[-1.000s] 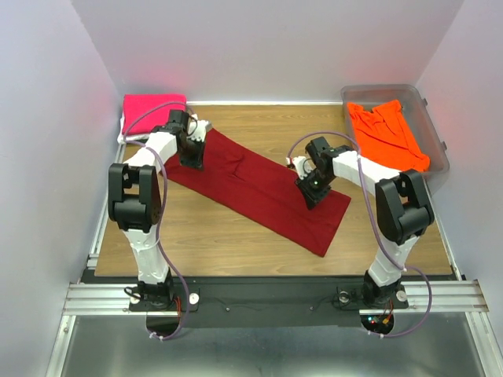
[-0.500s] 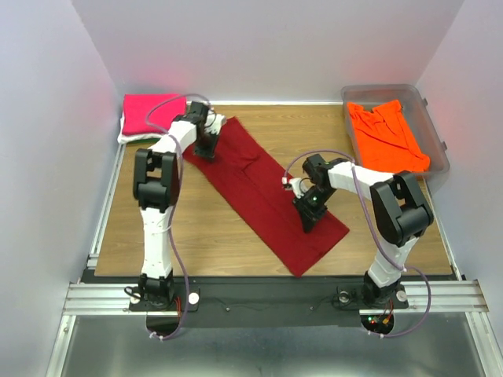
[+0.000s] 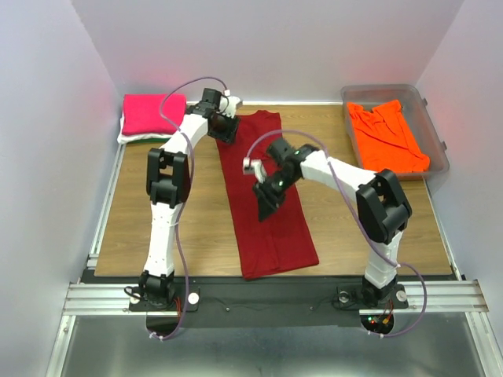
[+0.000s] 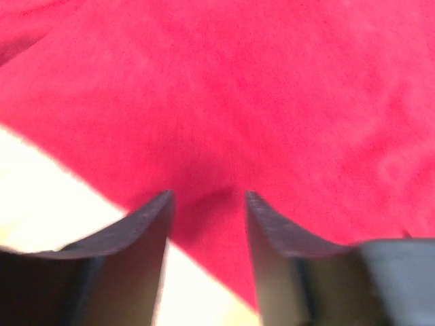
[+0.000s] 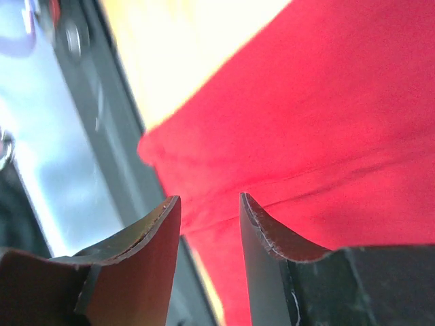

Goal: Fold and stack the t-shirts
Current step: Fold the tshirt

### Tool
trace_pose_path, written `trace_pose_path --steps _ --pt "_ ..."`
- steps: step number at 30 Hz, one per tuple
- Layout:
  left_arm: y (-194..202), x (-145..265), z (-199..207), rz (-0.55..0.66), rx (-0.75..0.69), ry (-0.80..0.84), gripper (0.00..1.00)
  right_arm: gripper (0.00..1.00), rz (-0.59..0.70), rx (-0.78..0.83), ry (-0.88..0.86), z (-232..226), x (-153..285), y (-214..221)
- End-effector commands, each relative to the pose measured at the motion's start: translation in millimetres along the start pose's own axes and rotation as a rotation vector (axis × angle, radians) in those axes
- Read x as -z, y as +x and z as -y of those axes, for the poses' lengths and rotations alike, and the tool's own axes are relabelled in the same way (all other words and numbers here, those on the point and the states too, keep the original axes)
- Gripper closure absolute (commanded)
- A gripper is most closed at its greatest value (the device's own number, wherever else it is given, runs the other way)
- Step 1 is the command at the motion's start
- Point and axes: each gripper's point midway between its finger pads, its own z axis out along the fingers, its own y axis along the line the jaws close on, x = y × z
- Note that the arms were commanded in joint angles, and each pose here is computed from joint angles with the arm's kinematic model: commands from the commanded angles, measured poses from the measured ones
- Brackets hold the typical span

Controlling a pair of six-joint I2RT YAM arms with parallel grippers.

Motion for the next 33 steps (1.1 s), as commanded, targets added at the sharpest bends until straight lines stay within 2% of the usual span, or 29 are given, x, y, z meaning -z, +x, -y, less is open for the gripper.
trace_pose_path --steps 1,3,4,6,7,8,9,11,13,19,22,25,26,28,29,31,33 --pt "-79.1 99.8 14.4 0.278 -0.021 -0.012 0.19 0.54 0.276 0.066 0.115 23.4 75.0 -76.0" --pt "-83.1 118.2 24.2 0.314 0.012 0.013 0.12 0.55 0.374 0.008 0.210 63.8 102.8 -96.4" --pt "-67.6 113.0 27.9 0.284 0.041 0.040 0.10 0.55 0.423 0.008 0.246 81.6 112.8 -115.5" --pt "-66.2 120.8 37.2 0.307 0.090 0.082 0.11 0.56 0.470 -0.006 0.332 111.1 130.3 -131.1" --pt "-50.1 114.0 44.7 0.280 0.112 0.128 0.35 0.57 0.462 -0.022 0.343 128.6 122.4 -134.5" --pt "-51.8 116.4 47.3 0.299 0.116 0.142 0.48 0.57 0.513 0.009 0.372 132.6 135.2 -155.2" --pt "-39.9 110.4 52.2 0.273 0.147 0.166 0.68 0.58 0.527 0.005 0.398 142.8 136.0 -162.5" --pt "-33.1 103.4 53.9 0.254 0.166 0.180 0.83 0.60 0.573 0.009 0.443 165.4 138.0 -183.1" --pt "-25.6 96.4 53.2 0.234 0.184 0.184 0.88 0.61 0.610 0.001 0.473 188.1 133.7 -195.8" --pt "-6.6 69.0 56.0 0.172 0.236 0.236 0.90 0.62 0.728 0.031 0.581 230.9 140.2 -229.6" --pt "-0.1 51.8 50.3 0.148 0.251 0.219 0.90 0.64 0.773 -0.026 0.624 256.5 137.7 -234.4" --pt "9.9 29.0 38.7 0.101 0.265 0.180 0.90 0.65 0.783 -0.110 0.683 290.9 133.5 -224.0" --pt "24.2 14.6 35.4 0.054 0.275 0.178 0.90 0.65 0.802 -0.158 0.691 300.6 138.9 -220.1" --pt "19.0 5.3 28.8 0.053 0.271 0.162 0.90 0.66 0.808 -0.231 0.717 320.8 139.4 -207.9" --pt "30.4 -6.5 26.9 0.015 0.288 0.164 0.90 0.66 0.814 -0.283 0.723 331.6 141.9 -198.7" --pt "18.5 -10.9 20.6 0.031 0.282 0.149 0.90 0.67 0.819 -0.338 0.733 347.5 146.0 -185.3" --pt "24.9 -23.4 14.6 0.008 0.268 0.144 0.90 0.68 0.816 -0.373 0.749 357.8 146.7 -175.6"
